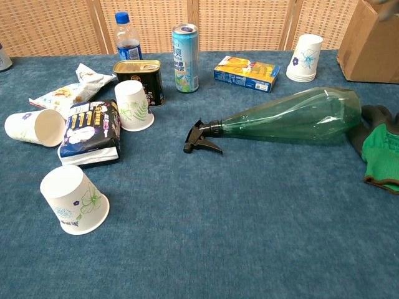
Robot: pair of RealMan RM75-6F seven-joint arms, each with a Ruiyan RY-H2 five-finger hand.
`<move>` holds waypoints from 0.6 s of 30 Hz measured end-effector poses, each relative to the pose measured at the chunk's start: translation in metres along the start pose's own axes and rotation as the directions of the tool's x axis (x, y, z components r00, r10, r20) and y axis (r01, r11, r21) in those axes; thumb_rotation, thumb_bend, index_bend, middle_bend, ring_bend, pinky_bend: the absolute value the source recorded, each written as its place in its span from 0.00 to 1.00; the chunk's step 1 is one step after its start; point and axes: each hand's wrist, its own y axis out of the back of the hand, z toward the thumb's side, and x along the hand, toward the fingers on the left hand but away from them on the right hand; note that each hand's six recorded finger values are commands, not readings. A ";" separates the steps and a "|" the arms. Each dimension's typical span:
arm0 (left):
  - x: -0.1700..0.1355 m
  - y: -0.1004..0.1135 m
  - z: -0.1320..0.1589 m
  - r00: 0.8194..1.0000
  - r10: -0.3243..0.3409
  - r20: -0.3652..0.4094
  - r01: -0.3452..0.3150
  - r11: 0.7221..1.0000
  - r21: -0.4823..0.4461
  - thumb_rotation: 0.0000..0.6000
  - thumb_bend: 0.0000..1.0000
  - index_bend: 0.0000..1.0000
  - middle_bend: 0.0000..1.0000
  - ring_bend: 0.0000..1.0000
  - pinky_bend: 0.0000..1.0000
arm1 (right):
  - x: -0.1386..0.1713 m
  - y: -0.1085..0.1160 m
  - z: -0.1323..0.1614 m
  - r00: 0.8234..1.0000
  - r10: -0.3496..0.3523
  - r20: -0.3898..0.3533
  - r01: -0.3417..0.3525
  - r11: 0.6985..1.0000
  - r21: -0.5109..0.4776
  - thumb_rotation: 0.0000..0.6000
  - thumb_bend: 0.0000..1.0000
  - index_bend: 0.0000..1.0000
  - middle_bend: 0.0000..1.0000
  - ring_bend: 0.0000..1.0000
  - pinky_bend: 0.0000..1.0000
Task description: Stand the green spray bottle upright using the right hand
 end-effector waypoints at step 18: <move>0.020 -0.014 -0.006 0.999 -0.032 0.008 0.032 0.999 -0.015 0.82 0.18 0.31 0.30 0.24 0.21 | -0.081 -0.066 0.085 0.989 0.135 -0.059 -0.122 0.975 0.183 1.00 0.18 0.18 0.26 0.17 0.19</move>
